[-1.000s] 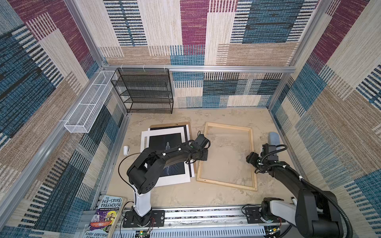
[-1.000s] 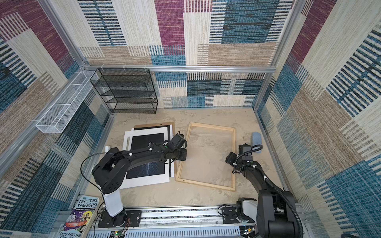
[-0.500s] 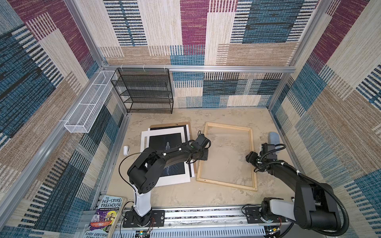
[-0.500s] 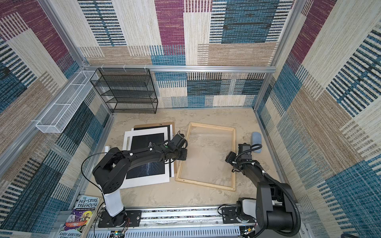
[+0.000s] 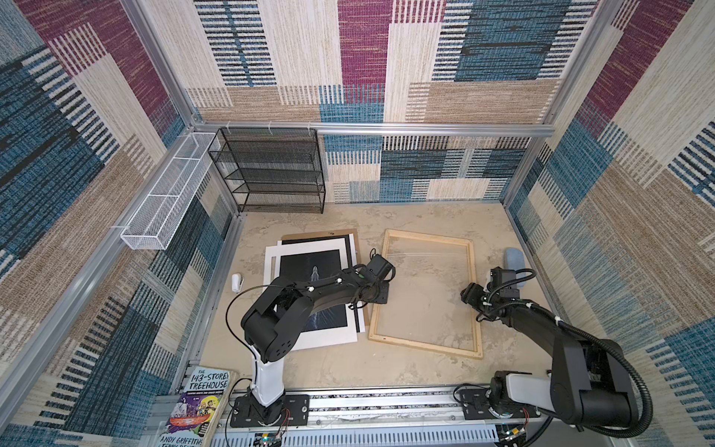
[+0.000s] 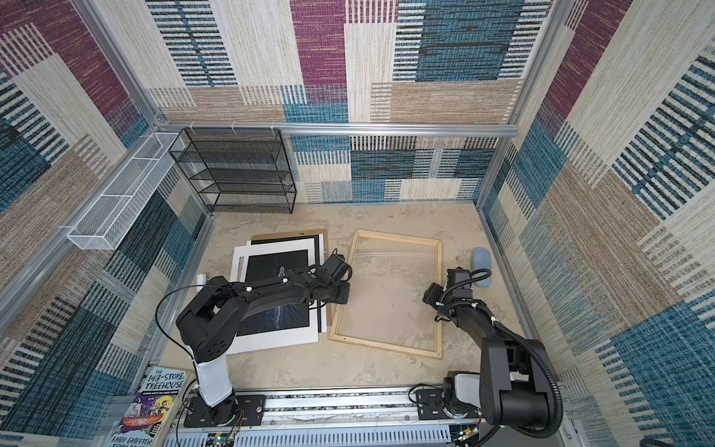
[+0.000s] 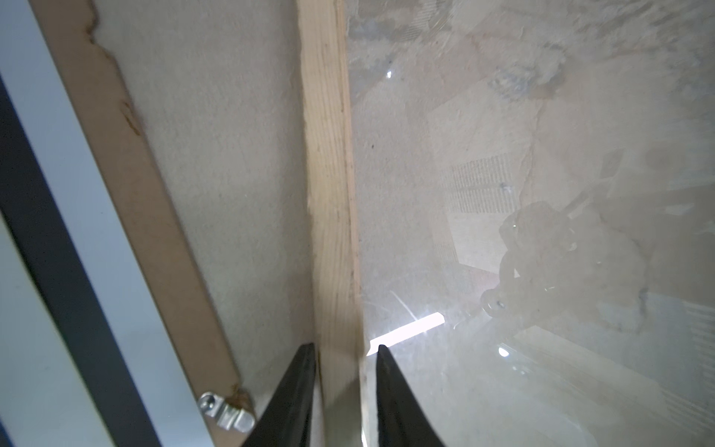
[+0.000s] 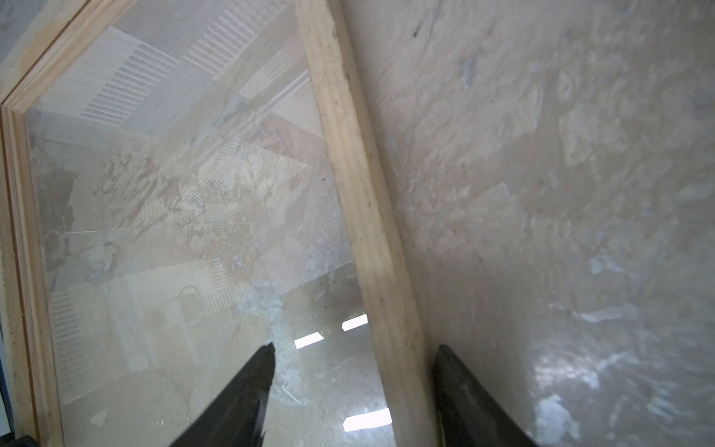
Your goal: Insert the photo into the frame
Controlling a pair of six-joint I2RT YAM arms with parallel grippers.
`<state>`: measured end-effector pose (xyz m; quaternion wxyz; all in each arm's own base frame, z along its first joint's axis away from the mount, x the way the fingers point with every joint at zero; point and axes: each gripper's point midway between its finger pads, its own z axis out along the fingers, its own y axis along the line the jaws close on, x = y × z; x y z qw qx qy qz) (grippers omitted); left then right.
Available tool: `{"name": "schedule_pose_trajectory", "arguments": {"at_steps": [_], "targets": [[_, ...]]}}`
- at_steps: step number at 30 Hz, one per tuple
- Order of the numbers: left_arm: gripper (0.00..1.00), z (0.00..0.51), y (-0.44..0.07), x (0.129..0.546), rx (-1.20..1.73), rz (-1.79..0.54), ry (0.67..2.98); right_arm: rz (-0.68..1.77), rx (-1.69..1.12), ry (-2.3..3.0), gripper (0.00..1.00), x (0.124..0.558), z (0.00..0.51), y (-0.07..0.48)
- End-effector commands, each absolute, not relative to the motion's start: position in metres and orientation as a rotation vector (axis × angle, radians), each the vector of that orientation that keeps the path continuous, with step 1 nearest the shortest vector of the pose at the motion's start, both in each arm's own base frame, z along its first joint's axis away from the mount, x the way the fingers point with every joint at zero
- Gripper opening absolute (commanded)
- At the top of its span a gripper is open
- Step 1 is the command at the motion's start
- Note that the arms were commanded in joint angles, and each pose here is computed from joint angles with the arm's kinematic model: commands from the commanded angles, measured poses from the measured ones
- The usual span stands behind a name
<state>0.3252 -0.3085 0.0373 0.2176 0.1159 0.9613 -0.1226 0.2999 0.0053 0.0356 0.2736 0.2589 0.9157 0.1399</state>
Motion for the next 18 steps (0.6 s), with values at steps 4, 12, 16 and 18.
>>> {"name": "schedule_pose_trajectory", "arguments": {"at_steps": [4,12,16,18], "targets": [[0.27,0.035,-0.316,0.325,0.301,-0.389,2.664,0.435,0.640,2.425,0.67,0.320,0.048,0.012],[0.26,0.033,-0.327,0.324,0.284,-0.484,2.647,0.505,0.576,2.443,0.66,0.346,0.048,0.021],[0.26,0.034,-0.334,0.328,0.287,-0.515,2.630,0.504,0.549,2.438,0.66,0.364,0.051,0.020],[0.26,0.033,-0.336,0.331,0.291,-0.514,2.618,0.493,0.539,2.433,0.66,0.374,0.053,0.019]]}}
